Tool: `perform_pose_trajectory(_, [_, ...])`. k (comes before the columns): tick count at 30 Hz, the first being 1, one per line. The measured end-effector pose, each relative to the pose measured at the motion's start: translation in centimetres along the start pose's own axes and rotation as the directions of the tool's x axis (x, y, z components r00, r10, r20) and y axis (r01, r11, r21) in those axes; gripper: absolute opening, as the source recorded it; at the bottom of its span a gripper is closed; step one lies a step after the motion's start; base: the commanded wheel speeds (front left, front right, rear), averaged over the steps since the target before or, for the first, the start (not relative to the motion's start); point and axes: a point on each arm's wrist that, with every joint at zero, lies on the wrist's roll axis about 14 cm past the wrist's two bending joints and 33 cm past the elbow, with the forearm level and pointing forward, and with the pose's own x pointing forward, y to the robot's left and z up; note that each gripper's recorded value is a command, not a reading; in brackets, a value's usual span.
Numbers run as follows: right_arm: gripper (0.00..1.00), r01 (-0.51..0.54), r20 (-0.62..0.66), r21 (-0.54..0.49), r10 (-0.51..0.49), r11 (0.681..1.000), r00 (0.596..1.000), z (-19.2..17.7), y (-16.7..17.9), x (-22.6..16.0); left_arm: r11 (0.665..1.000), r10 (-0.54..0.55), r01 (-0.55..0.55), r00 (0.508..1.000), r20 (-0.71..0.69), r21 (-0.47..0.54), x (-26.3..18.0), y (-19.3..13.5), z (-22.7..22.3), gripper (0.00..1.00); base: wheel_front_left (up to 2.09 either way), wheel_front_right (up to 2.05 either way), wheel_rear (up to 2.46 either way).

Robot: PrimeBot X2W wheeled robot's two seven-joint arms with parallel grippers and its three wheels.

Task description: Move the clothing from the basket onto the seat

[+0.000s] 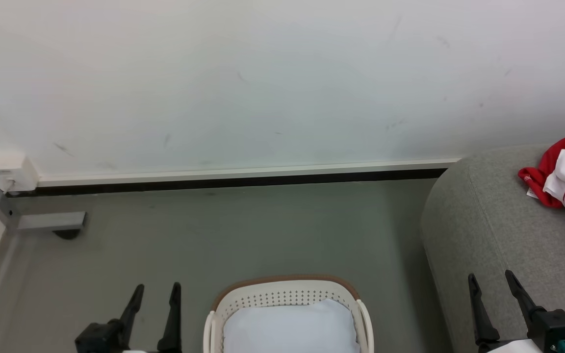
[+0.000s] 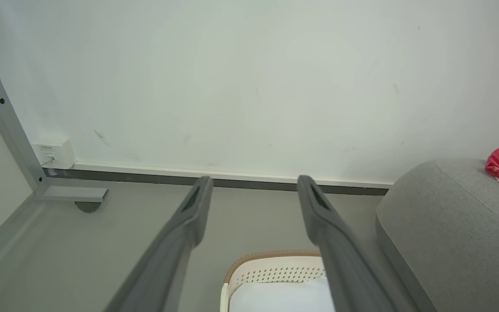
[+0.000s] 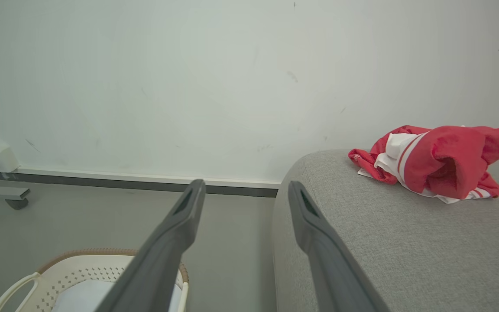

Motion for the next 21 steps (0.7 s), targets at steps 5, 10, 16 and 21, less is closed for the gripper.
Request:
perform_pose_trajectory(5, [1.00, 0.006, -0.005, 0.004, -0.006, 1.000, 1.000, -0.2, -0.2, -0.1, 1.000, -0.023, 0.023, 1.000, -0.018, 0.005, 0.3, -0.5, -0.6, 1.00, 0.00, 0.00, 0.00])
perform_pose_trajectory(10, [1.00, 0.019, -0.004, 0.005, -0.019, 1.000, 1.000, -0.2, -0.6, 0.1, 0.997, -0.071, 0.071, 0.997, -0.044, 0.009, 1.3, -1.7, -1.4, 1.00, 0.00, 0.00, 0.00])
perform_pose_trajectory(16, [1.00, 0.021, 0.005, 0.010, -0.021, 1.000, 1.000, 0.0, -0.8, 1.4, 0.984, -0.173, 0.176, 0.977, -0.127, 0.007, 3.7, -4.6, -2.9, 1.00, 0.00, 0.00, 0.00])
perform_pose_trajectory(21, [1.00, 0.017, 0.001, 0.007, -0.017, 1.000, 1.000, -0.2, -0.8, 2.9, 0.966, -0.249, 0.260, 0.931, -0.267, 0.006, 5.7, -6.9, -5.5, 1.00, 0.00, 0.00, 0.00])
